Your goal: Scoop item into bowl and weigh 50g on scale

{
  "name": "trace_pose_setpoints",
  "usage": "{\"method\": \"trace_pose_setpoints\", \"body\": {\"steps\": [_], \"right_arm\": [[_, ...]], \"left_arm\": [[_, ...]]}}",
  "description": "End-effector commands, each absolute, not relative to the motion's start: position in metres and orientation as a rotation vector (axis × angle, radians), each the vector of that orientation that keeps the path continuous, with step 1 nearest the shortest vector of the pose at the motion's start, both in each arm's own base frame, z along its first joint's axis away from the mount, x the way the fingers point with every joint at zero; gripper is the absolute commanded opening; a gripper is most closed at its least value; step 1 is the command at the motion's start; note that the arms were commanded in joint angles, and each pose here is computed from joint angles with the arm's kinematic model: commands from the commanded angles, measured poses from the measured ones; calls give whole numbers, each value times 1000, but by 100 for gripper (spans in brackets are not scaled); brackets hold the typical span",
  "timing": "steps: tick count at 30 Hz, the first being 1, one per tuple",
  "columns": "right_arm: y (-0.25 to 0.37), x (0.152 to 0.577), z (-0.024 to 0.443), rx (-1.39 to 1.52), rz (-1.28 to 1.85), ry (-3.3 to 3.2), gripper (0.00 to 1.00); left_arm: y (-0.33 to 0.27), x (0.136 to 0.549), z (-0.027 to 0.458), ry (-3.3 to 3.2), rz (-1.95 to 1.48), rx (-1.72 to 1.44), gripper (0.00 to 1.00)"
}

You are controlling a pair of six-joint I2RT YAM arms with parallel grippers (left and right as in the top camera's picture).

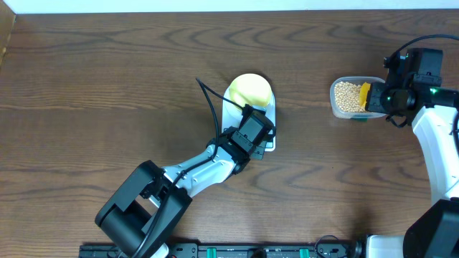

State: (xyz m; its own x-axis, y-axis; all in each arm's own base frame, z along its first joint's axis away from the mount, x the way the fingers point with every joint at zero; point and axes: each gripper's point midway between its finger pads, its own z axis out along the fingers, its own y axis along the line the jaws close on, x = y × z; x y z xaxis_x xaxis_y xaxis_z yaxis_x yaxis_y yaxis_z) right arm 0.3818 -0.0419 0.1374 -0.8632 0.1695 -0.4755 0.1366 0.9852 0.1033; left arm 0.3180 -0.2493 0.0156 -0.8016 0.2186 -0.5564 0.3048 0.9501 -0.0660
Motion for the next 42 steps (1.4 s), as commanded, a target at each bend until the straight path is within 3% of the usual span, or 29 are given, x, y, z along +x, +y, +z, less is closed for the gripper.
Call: {"method": "trace_pose_setpoints", "body": {"steps": [1,30,36,42], "right_arm": [[-45,381,134,208,90,2635,1],[-44,379,133,160,78,2644,1],[-44,379,133,160,78,2644,1],[-44,379,133,160,79,2644,1]], "left_arm": [[-229,303,-20,2631,-96,407,7],[-218,290,-32,2702,-37,431,7],[-229,302,0,2626,-106,405,7],[-236,309,80,2459,-240,353,7]]}}
